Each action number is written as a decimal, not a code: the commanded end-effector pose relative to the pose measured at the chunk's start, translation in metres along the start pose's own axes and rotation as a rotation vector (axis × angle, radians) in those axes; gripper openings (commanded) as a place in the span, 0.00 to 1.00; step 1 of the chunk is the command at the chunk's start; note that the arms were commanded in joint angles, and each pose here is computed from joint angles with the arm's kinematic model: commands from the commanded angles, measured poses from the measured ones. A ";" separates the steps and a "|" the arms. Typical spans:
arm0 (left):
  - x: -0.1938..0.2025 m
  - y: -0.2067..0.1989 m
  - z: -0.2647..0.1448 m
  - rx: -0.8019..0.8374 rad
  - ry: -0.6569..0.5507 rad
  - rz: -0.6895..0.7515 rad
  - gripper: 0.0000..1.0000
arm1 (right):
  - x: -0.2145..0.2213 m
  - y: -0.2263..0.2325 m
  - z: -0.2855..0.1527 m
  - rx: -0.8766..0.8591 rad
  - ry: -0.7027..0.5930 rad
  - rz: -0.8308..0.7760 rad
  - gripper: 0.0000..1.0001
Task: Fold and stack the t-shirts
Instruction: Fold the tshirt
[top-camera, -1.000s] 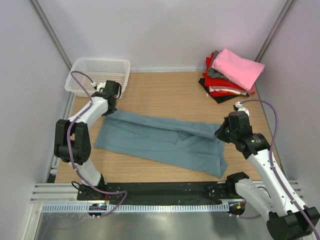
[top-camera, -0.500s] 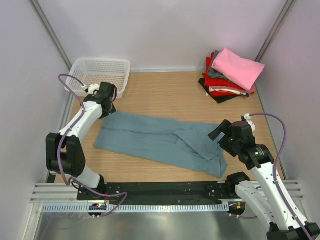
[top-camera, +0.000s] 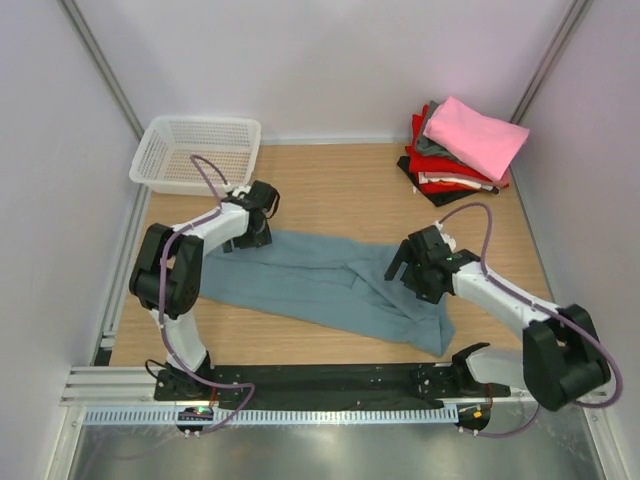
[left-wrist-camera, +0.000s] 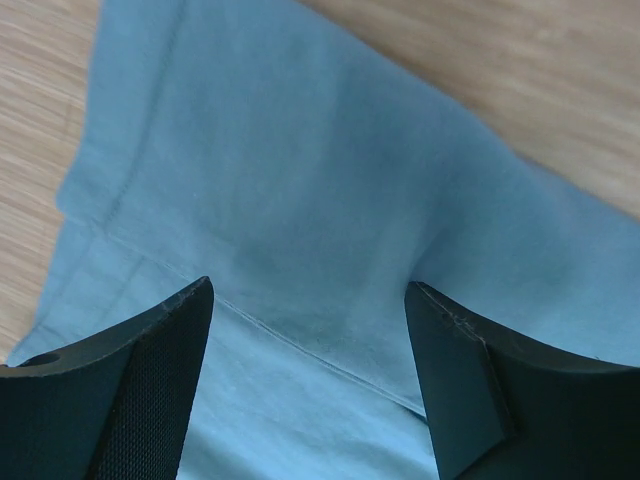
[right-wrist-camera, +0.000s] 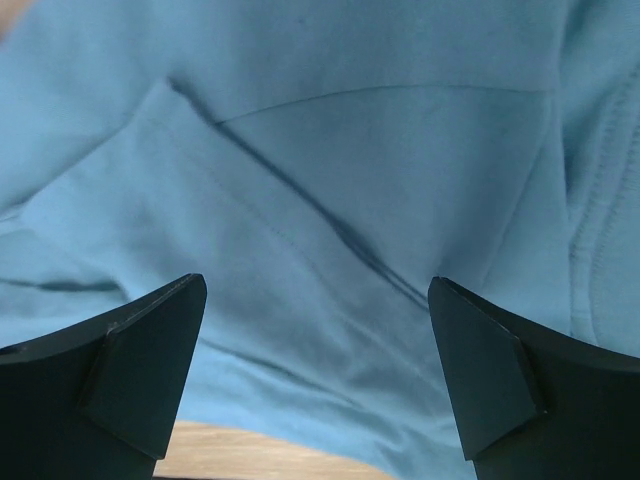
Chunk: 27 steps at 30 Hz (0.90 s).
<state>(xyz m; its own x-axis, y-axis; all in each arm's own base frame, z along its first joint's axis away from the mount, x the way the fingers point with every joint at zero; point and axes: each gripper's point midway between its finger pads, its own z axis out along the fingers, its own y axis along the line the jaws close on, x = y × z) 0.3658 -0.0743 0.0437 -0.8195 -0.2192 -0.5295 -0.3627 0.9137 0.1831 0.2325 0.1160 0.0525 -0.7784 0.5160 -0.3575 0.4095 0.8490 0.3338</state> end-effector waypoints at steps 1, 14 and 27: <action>0.011 -0.001 0.005 -0.019 0.006 -0.014 0.78 | -0.027 0.025 0.015 -0.023 -0.083 -0.004 1.00; 0.095 0.009 -0.022 0.008 0.092 0.103 0.74 | -0.098 0.113 0.116 0.088 -0.004 -0.193 1.00; 0.201 -0.055 -0.087 0.349 0.248 0.055 0.75 | -0.141 0.288 0.221 -0.344 0.075 -0.252 0.97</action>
<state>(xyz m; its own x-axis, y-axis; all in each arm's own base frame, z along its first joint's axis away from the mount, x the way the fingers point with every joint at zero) 0.2124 -0.1615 0.0150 -0.8967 -0.1675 -0.4096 -0.1864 0.9824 0.0064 0.5803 0.2852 0.0482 -0.7982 0.3287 -0.5049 0.0736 0.8849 0.4599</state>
